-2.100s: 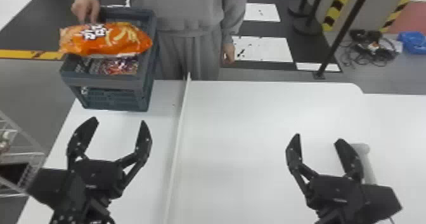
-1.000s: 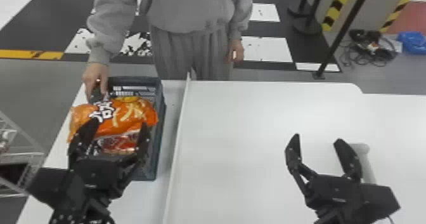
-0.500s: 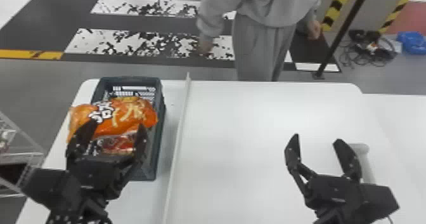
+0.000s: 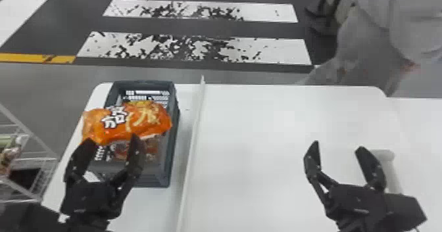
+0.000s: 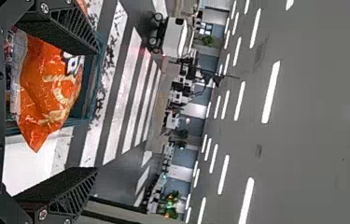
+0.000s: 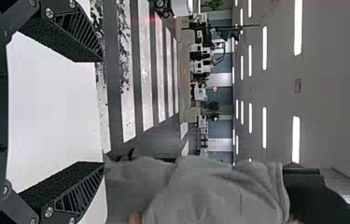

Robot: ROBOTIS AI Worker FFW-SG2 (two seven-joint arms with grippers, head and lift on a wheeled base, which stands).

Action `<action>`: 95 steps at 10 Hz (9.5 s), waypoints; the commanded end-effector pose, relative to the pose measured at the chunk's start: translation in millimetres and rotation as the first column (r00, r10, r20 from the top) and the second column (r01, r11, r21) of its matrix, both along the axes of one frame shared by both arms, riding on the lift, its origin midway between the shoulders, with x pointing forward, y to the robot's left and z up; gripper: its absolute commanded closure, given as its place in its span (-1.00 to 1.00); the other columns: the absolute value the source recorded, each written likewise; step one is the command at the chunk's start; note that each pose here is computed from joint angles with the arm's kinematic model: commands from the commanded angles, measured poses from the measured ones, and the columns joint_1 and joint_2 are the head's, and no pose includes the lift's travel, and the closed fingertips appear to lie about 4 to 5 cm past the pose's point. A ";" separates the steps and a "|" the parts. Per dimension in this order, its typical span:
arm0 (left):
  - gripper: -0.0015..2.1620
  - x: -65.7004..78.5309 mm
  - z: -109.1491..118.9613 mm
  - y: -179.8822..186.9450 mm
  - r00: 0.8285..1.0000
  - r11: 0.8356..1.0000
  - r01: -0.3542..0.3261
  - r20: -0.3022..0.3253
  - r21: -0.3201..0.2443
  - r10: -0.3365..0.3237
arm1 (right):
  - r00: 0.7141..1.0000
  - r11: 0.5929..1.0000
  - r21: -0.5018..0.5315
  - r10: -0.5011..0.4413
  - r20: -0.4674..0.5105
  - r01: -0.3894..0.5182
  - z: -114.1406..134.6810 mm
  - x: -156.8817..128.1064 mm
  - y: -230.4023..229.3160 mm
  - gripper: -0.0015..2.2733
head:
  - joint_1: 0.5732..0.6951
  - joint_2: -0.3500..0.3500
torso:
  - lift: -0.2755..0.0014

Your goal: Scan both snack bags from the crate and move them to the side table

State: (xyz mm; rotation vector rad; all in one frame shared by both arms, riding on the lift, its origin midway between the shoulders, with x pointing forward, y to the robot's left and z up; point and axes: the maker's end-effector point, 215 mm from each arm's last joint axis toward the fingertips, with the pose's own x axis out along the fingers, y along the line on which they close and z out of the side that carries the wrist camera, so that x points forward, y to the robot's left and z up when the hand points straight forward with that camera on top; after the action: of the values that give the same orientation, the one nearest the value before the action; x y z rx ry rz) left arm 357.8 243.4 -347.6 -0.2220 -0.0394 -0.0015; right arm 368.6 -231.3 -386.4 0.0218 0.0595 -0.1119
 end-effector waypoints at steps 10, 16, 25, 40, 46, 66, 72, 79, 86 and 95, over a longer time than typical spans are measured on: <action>-0.87 -17.0 -54.4 76.7 0.981 0.933 -0.175 -0.137 -0.315 0.138 | 1.000 1.000 0.007 -0.007 0.002 0.007 1.1 -1.4 1.5 -0.88 | 1.00 0.36 | 0.78; -0.87 12.0 -65.6 65.7 0.950 0.895 -0.205 -0.301 -0.397 0.084 | 1.000 1.000 0.010 -0.005 0.004 0.005 2.7 -4.1 4.9 -0.88 | 1.00 0.39 | 0.78; -0.86 50.8 -55.0 84.2 0.935 0.883 -0.262 -0.329 -0.391 0.131 | 1.000 1.000 0.006 0.012 0.009 -0.012 4.6 -2.9 9.7 -0.88 | 1.00 0.41 | 0.78; 0.90 57.6 -8.4 82.4 0.955 0.941 -0.176 -0.282 -0.290 0.092 | 1.000 1.000 0.008 0.024 0.011 -0.025 5.8 -2.3 15.0 -0.88 | 1.00 0.45 | 0.78; 0.90 76.7 31.7 -30.1 0.969 0.927 0.054 -0.205 -0.372 -0.139 | 0.999 1.000 -0.002 0.025 0.021 -0.025 11.2 -1.2 10.4 -0.88 | 1.00 0.27 | 0.78; -0.93 50.3 -68.0 -199.7 0.892 0.952 0.280 -0.333 -0.121 -0.305 | 1.000 1.000 -0.001 0.013 0.016 -0.013 3.0 7.2 3.0 -0.88 | 1.00 -0.86 | 0.78; -0.93 53.1 -18.5 -85.9 0.974 0.983 0.138 -0.197 0.119 -0.113 | 0.996 0.998 -0.032 0.061 -0.066 -0.063 -22.6 22.8 3.0 -1.00 | 1.00 -0.43 | 0.78; -0.93 34.8 -10.7 -28.6 0.986 0.983 0.121 -0.131 0.137 -0.103 | 0.746 0.914 0.393 0.334 -0.576 -0.105 -122.9 4.4 9.9 -0.93 | 1.00 -0.06 | 0.78; -0.93 26.7 -9.6 -33.2 0.971 0.967 0.220 -0.117 0.125 -0.206 | 0.618 0.779 0.627 0.504 -0.604 -0.023 -130.5 -18.8 21.4 -0.92 | 1.00 -0.05 | 0.78; -0.93 21.2 -19.8 -31.0 0.965 0.965 0.237 -0.142 0.111 -0.221 | 0.542 0.696 0.718 0.602 -0.587 0.005 -169.3 -0.4 58.4 -0.93 | 1.00 0.17 | 0.78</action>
State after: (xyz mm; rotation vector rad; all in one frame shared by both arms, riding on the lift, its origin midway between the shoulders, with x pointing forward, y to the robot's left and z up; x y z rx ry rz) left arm 379.1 212.6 -367.3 -0.0971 0.1147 -0.2204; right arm 367.4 -173.0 -552.7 0.6842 1.0369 0.3123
